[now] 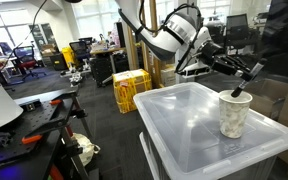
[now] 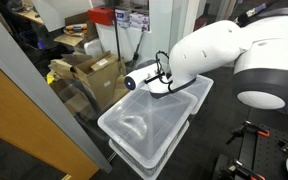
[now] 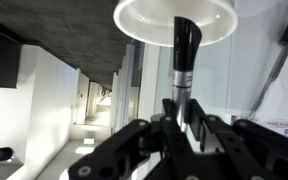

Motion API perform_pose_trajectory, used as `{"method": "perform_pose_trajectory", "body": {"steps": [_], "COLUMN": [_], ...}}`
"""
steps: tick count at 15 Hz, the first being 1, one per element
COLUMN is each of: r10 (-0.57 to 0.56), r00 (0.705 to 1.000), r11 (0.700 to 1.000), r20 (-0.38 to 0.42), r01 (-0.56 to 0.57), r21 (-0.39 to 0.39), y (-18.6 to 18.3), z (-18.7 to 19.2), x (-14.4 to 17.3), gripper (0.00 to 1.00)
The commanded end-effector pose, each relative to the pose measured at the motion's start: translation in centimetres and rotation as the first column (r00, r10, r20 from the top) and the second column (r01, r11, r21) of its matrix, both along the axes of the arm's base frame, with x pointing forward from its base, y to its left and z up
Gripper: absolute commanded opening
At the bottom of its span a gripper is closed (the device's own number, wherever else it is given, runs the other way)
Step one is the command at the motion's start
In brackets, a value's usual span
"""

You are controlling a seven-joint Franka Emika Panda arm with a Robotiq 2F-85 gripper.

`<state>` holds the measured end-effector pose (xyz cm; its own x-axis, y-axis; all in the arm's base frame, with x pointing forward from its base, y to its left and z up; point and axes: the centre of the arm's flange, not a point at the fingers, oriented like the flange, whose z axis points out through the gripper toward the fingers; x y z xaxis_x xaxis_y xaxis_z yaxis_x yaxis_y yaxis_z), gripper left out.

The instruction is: Put the marker inside the cup

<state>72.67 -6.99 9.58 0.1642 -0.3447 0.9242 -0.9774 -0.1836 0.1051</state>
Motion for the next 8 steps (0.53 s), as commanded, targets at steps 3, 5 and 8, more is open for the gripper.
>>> {"method": "perform_pose_trajectory", "body": {"steps": [3,5,8], "r10": [0.006,0.009,0.009], "r00": [1.000,1.000,0.999], "r11": [1.000,1.000,0.999], "r20": [0.014,0.018,0.035], "r01": [-0.005,-0.008,-0.008], "r21": [-0.016,-0.023,-0.041], "y": [0.2,0.5,1.1], "z": [0.9,1.3,2.1], "x": [0.1,-0.2,-0.6], "gripper": [0.67,0.82,1.00]}}
